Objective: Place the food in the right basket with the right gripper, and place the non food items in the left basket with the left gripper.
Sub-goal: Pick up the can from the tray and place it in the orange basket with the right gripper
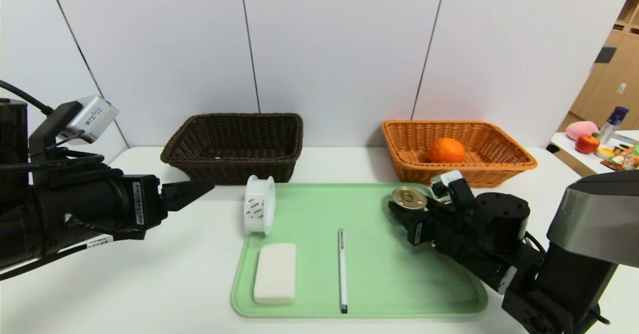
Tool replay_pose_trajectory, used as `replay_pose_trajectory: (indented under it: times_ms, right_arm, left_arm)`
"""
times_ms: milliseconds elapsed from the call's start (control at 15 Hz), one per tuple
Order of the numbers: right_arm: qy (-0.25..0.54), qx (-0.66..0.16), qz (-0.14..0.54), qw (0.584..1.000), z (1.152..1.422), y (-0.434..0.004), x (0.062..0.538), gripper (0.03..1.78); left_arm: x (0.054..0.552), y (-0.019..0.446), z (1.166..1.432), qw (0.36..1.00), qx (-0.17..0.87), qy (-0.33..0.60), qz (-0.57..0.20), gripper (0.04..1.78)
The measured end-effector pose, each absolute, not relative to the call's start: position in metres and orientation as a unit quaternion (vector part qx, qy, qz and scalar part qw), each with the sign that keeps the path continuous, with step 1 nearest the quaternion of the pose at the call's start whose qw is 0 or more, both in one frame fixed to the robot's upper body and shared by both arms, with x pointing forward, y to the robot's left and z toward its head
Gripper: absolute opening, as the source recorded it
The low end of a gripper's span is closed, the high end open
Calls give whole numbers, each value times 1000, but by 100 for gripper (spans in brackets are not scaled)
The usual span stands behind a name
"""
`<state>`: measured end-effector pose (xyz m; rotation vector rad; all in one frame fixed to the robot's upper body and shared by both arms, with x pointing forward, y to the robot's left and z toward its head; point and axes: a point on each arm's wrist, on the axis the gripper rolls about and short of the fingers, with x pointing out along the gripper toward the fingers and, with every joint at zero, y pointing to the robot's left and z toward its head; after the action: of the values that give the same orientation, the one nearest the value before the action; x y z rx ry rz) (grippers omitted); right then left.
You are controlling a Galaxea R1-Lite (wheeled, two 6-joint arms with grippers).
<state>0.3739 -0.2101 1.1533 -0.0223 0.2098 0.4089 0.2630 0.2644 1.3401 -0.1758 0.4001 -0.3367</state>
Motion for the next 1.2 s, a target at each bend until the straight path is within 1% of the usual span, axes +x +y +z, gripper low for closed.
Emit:
replay_pose_trajectory:
  times_ms: [267, 467, 867, 1000, 1200]
  right_arm:
    - [108, -11, 211, 972, 1156, -208, 368, 99]
    - [95, -8, 220, 971, 1169, -205, 357, 98]
    - [10, 1, 232, 973, 1228, -209, 324, 98]
    - [-26, 8, 227, 973, 1252, -211, 323, 98]
    - [-67, 18, 198, 978, 1296, -218, 335, 98]
  left_arm:
    - [263, 264, 1340, 962, -87, 197, -166, 175]
    - [263, 265, 1340, 962, -87, 197, -166, 175]
    - [263, 264, 1340, 962, -86, 198, -166, 175]
    - [263, 264, 1340, 962, -86, 198, -166, 175]
    - [262, 265, 1340, 962, -86, 196, -166, 175]
